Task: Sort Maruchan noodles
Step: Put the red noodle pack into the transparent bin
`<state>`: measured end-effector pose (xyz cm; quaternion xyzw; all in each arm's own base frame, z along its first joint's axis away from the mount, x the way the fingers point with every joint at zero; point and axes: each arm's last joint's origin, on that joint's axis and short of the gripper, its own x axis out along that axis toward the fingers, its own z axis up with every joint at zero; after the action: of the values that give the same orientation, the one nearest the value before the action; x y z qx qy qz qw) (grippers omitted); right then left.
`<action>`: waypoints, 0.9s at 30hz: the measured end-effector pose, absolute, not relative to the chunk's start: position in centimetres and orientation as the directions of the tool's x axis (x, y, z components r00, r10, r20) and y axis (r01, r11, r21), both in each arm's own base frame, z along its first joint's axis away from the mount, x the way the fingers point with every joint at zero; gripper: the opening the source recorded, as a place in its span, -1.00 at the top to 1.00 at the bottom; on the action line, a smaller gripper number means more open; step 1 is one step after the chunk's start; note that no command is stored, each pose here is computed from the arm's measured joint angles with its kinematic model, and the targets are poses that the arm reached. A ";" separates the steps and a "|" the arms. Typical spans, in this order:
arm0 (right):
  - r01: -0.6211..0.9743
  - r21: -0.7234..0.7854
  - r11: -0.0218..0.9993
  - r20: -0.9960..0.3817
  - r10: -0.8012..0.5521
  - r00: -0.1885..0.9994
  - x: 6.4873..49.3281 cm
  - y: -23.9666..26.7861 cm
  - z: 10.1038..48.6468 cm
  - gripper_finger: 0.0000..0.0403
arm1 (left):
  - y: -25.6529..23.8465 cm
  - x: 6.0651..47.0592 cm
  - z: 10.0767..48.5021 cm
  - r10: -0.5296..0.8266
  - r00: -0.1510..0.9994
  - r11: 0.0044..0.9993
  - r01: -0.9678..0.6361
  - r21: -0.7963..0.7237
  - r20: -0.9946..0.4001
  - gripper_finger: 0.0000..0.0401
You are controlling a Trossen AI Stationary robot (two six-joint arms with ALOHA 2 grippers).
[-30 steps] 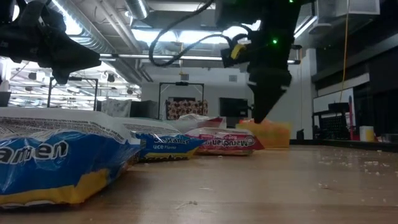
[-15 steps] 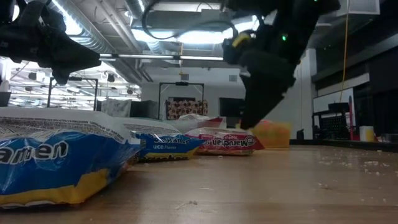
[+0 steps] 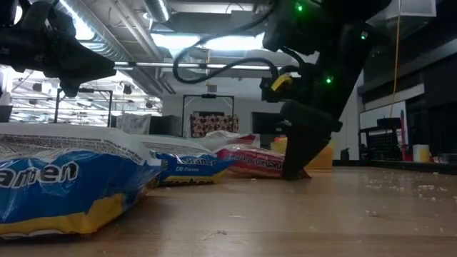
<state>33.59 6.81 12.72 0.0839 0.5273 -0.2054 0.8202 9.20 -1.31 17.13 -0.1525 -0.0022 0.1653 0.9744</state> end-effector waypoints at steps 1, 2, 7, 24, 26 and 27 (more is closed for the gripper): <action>0.428 -0.080 0.900 -0.900 -0.250 0.357 33.6 6.7 12.6 -0.40 | -1.3 9.2 17.1 0.323 0.945 0.899 -0.322 -0.298 -0.046 0.55; 0.431 -0.080 0.899 -0.900 -0.251 0.356 33.7 6.7 12.5 -0.40 | -1.3 9.2 17.1 0.323 0.945 0.899 -0.322 -0.298 -0.046 0.55; 0.441 -0.087 0.894 -0.894 -0.265 0.361 33.7 6.7 12.6 -0.25 | -1.3 9.2 17.1 0.323 0.945 0.899 -0.322 -0.297 -0.046 0.55; 0.498 -0.112 0.860 -0.880 -0.319 0.352 33.7 6.4 12.5 0.94 | -1.3 9.2 17.1 0.323 0.945 0.899 -0.322 -0.298 -0.046 0.55; 0.494 -0.103 0.863 -0.878 -0.313 0.363 34.0 6.5 12.9 0.98 | -1.3 9.2 17.1 0.324 0.945 0.899 -0.322 -0.298 -0.046 0.55; 0.493 -0.095 0.865 -0.875 -0.308 0.373 34.2 6.5 13.1 0.98 | -1.3 9.2 17.1 0.323 0.945 0.899 -0.322 -0.297 -0.046 0.55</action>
<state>34.23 6.55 13.14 0.0915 0.5044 -0.2433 0.8234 9.20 -1.31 17.12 -0.1522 -0.0021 0.1656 0.9744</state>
